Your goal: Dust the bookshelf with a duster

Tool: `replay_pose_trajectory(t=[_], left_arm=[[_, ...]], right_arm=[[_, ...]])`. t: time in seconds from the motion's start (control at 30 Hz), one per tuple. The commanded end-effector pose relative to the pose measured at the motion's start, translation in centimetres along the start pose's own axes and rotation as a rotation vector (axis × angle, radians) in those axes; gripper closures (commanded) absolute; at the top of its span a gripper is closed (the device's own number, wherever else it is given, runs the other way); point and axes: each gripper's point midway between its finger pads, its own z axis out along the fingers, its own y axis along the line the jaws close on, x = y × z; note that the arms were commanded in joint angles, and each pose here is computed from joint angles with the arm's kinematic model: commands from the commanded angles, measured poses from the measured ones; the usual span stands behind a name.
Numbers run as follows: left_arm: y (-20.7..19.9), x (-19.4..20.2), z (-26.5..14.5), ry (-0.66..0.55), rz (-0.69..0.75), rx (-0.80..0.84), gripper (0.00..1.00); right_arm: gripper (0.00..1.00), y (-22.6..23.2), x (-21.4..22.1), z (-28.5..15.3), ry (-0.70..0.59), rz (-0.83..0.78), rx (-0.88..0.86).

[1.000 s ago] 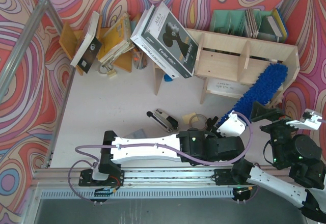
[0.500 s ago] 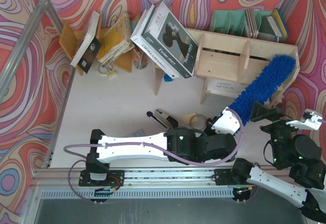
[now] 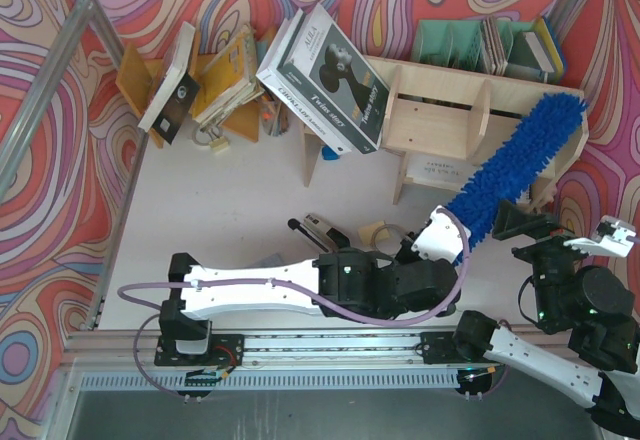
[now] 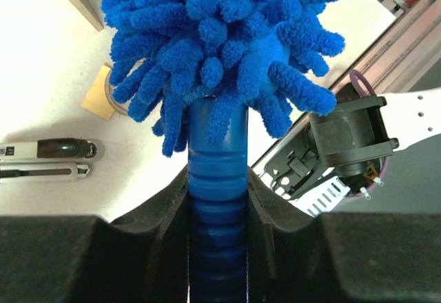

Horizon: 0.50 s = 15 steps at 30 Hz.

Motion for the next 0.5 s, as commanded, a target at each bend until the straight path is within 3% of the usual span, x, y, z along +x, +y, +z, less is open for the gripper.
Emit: replay_pose_trajectory(t=[0.0, 0.2, 0.47], left_arm=[[0.2, 2.5, 2.4, 0.067, -0.033, -0.030, 1.00], [-0.3, 4.0, 3.4, 0.127, -0.017, -0.031, 1.00], [1.2, 0.3, 2.1, 0.002, -0.046, -0.077, 1.00]], right_arm=[[0.01, -0.5, -0.1, 0.0, -0.007, -0.017, 0.016], [0.01, -0.5, 0.1, 0.0, -0.007, -0.021, 0.020], [0.01, -0.5, 0.2, 0.0, -0.006, -0.025, 0.018]])
